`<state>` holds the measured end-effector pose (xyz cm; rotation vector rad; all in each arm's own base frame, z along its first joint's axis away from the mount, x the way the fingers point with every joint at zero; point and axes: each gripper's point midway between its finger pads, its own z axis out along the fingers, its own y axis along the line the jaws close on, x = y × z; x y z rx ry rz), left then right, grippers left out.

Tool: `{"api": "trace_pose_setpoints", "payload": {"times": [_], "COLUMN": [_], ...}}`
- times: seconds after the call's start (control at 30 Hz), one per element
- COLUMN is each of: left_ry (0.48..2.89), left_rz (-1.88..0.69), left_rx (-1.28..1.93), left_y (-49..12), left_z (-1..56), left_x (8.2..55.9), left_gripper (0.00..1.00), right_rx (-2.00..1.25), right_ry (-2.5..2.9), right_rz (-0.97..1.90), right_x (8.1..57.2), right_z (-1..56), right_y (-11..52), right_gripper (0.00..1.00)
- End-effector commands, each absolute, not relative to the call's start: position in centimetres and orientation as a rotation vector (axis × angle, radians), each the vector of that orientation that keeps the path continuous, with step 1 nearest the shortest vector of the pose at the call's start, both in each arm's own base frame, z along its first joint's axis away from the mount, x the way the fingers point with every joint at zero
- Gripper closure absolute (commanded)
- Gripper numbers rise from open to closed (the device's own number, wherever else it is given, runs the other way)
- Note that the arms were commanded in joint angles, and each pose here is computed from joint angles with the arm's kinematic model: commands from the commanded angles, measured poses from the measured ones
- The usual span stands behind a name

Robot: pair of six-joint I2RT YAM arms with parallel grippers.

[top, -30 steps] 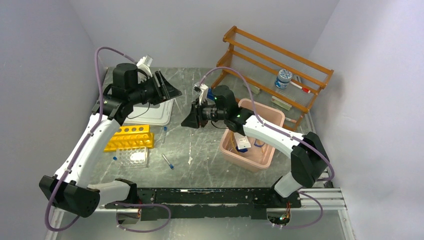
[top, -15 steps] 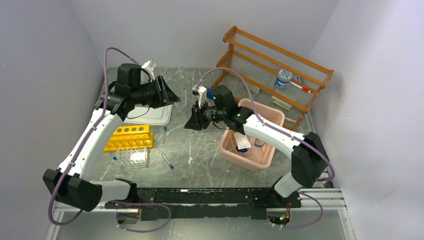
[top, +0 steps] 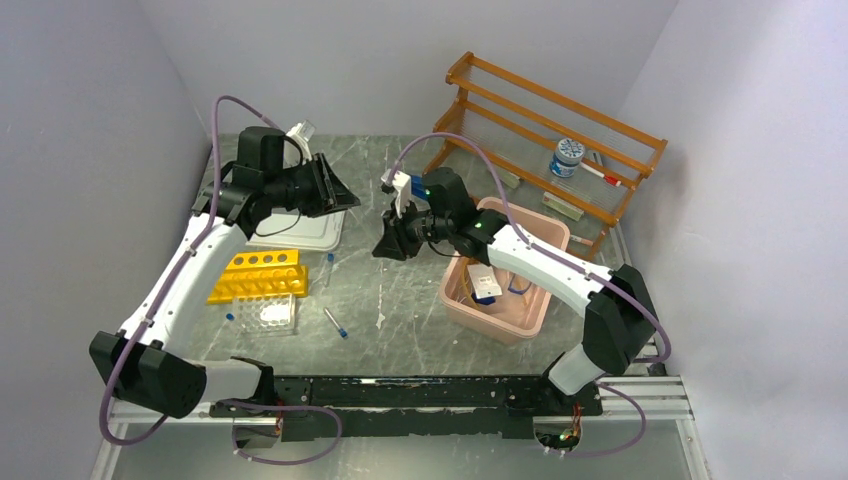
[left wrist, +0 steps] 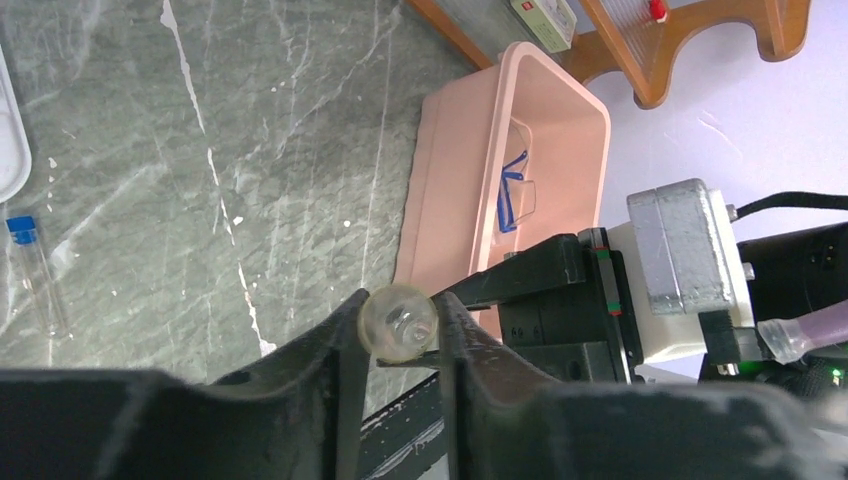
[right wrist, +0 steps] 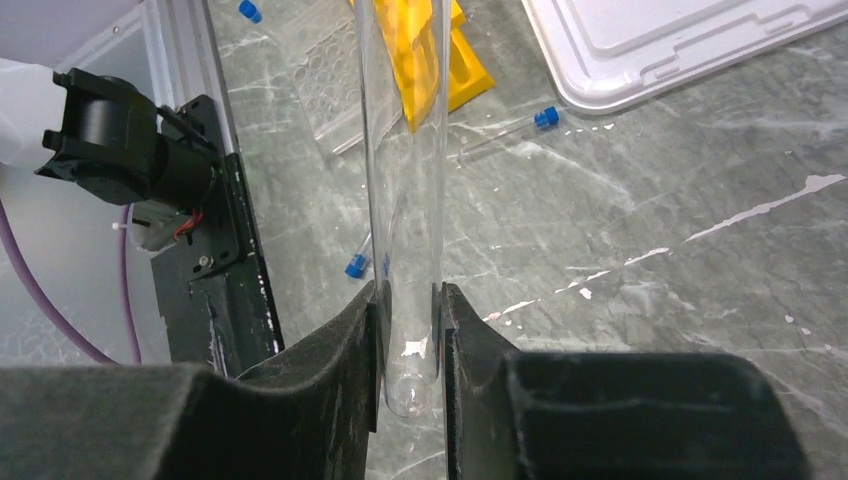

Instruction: Organize the chemistry lab equipment

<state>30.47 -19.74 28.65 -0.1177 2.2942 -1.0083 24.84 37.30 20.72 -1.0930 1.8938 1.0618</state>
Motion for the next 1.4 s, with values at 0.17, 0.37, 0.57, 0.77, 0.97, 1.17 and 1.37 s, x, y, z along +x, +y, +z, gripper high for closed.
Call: {"api": "trace_pose_setpoints", "payload": {"times": [0.17, 0.37, 0.57, 0.77, 0.97, 1.17, 1.37], "left_ry": [2.304, 2.271, 2.245, 2.068, 1.961, 1.956, 2.006], "left_rz": [-0.998, -0.923, -0.456, 0.002, 0.147, 0.187, 0.228], "left_rx": [-0.116, -0.111, -0.224, -0.382, -0.406, -0.409, -0.423], "left_y": [-19.6, -18.6, -12.2, -4.2, -1.5, -0.8, -0.3], "left_z": [28.7, 28.9, 27.4, 27.9, 29.3, 26.9, 24.6], "left_x": [30.9, 31.3, 32.7, 32.8, 32.4, 31.9, 31.1], "left_gripper": [0.73, 0.89, 0.89, 0.89, 0.89, 0.89, 0.88], "right_rx": [-1.124, -1.057, -0.860, -0.700, -0.673, -0.649, -0.632], "right_ry": [1.848, 1.886, 1.864, 1.936, 1.988, 2.000, 2.023], "right_rz": [1.032, 1.016, 0.965, 0.912, 0.907, 0.907, 0.902], "right_x": [25.2, 26.0, 28.0, 30.1, 30.6, 31.4, 31.8], "right_z": [21.7, 21.7, 23.7, 23.3, 22.0, 21.8, 21.3], "right_y": [37.4, 37.6, 36.9, 35.5, 34.6, 34.1, 33.4], "right_gripper": [0.82, 0.53, 0.27, 0.25, 0.25, 0.26, 0.26]}}
